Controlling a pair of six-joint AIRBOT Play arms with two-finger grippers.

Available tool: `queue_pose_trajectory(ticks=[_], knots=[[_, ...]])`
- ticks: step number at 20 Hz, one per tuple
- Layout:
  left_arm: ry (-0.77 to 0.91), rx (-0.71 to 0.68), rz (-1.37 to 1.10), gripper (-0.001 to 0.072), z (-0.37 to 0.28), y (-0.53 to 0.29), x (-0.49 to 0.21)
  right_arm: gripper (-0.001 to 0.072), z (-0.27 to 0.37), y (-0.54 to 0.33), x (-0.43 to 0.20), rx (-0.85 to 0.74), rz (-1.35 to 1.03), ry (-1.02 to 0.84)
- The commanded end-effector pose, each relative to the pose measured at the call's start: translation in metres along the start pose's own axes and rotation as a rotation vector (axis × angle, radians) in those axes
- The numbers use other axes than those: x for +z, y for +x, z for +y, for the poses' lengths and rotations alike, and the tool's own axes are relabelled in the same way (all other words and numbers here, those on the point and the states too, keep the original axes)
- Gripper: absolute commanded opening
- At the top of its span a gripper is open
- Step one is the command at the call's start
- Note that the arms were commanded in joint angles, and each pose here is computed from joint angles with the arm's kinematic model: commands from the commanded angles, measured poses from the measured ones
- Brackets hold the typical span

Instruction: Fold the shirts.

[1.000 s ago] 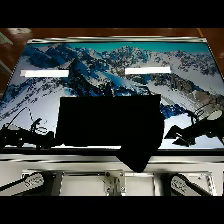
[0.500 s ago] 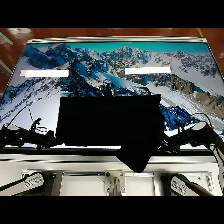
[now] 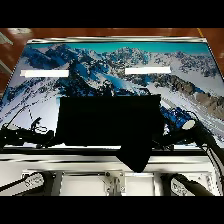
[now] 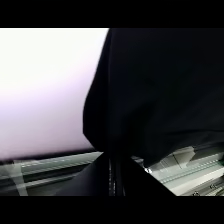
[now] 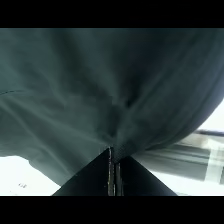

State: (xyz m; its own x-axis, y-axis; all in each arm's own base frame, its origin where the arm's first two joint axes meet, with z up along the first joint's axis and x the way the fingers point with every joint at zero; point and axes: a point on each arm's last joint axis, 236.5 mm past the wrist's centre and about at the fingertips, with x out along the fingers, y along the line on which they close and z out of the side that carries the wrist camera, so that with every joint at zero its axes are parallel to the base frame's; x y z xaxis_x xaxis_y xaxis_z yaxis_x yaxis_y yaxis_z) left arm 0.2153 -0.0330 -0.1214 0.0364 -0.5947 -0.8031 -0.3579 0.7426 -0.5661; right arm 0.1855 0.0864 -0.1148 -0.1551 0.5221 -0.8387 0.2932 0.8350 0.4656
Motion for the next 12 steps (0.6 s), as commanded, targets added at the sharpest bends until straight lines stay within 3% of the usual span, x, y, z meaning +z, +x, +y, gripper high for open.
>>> queue_pose_trajectory(ticks=[1,4,8,12], knots=[[0.064,0.007,-0.047,0.0037,-0.007,-0.014,0.015,0.0065,0.021,-0.020,0.003,0.027,-0.041,-0.103],[0.137,-0.006,-0.179,0.0037,-0.034,-0.051,0.053,0.0065,0.048,-0.054,0.034,0.059,-0.211,-0.197],[0.198,-0.099,-0.356,0.0037,-0.084,-0.099,0.102,0.0064,0.083,-0.104,0.090,0.111,-0.459,-0.214],[0.273,-0.080,-0.421,0.0037,-0.111,-0.111,0.135,0.0064,0.107,-0.137,0.144,0.183,-0.617,-0.172]])
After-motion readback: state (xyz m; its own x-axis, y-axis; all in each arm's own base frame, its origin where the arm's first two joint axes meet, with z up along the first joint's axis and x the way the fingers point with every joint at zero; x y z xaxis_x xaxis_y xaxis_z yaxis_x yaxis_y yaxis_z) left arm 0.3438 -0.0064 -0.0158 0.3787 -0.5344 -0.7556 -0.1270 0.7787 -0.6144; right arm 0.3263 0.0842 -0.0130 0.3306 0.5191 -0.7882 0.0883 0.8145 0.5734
